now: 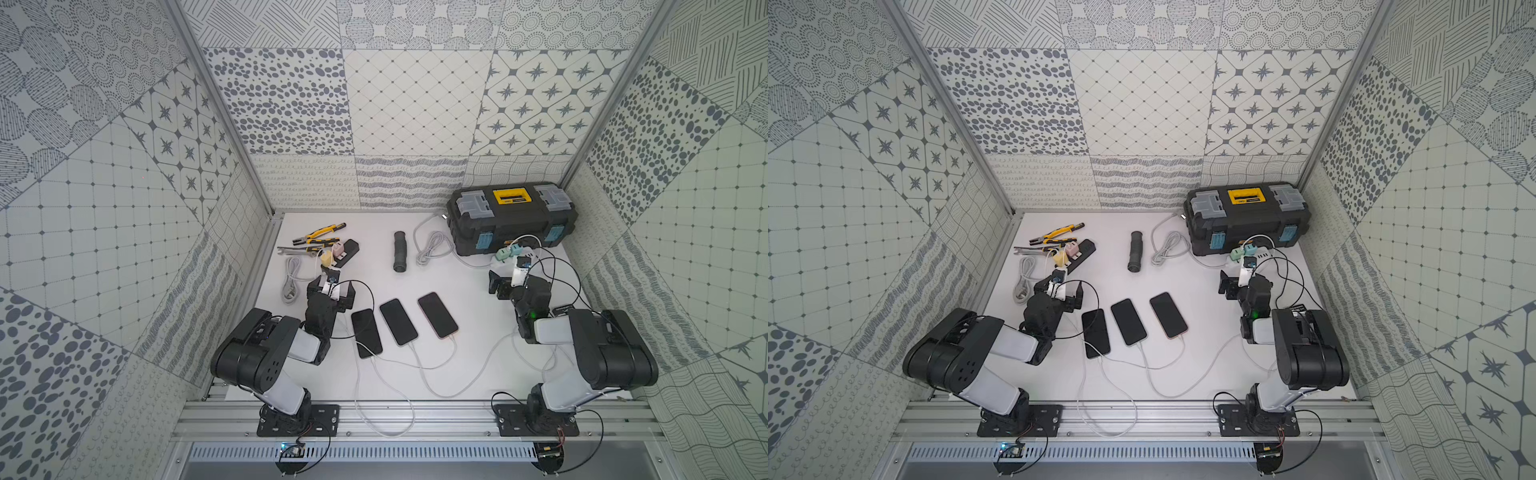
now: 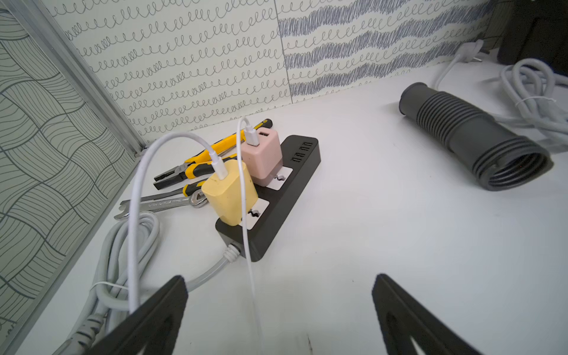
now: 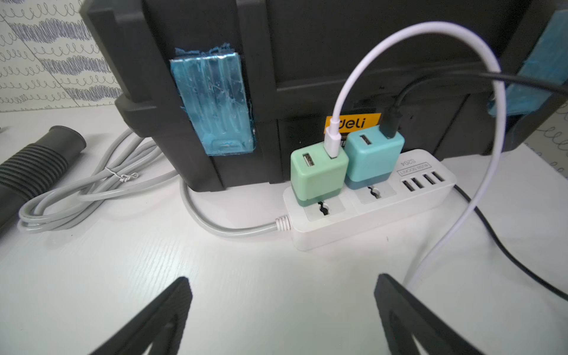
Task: Unplug the charging cable from the phone
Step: Pick up the phone at the center of the board.
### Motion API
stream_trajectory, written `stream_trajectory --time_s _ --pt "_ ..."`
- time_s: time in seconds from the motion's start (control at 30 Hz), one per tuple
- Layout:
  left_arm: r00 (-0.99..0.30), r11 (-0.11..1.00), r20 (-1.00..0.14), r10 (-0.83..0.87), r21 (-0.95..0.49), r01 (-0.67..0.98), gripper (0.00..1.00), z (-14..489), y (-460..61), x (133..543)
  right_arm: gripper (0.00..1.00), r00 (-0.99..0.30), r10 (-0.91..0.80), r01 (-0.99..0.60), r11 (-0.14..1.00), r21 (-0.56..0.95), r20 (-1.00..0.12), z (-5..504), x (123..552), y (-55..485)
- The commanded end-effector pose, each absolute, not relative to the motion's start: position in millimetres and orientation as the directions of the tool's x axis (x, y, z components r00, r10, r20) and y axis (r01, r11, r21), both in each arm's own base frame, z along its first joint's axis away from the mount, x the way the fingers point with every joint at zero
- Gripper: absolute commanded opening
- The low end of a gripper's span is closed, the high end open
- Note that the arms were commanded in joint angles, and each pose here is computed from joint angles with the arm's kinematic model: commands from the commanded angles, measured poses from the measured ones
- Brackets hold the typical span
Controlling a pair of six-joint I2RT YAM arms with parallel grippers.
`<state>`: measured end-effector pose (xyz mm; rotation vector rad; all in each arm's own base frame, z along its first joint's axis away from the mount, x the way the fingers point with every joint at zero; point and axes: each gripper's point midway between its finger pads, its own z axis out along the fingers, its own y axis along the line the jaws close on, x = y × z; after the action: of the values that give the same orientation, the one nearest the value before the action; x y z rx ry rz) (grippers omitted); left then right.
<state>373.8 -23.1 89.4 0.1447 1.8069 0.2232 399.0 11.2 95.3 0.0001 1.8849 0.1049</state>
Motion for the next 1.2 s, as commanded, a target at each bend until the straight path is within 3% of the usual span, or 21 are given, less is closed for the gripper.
stream_trajectory --time_s 0.0,0.67,1.17 --pt "-0.229 0.978 -0.954 0.193 0.207 -0.036 0.98 96.3 -22.0 378.2 0.97 -0.268 0.045 -0.067 0.996 0.066 -0.962 108.9 405.2 14.2" --pt "-0.231 0.978 -0.955 0.188 0.205 -0.049 0.98 96.2 -19.8 378.0 0.97 -0.260 0.042 -0.072 0.995 0.063 -0.965 111.7 404.5 14.5" --pt "-0.196 0.978 -0.963 0.184 0.199 -0.060 0.98 105.3 -18.1 370.8 0.97 -0.301 0.015 -0.161 0.985 0.066 -0.954 176.7 403.8 37.5"
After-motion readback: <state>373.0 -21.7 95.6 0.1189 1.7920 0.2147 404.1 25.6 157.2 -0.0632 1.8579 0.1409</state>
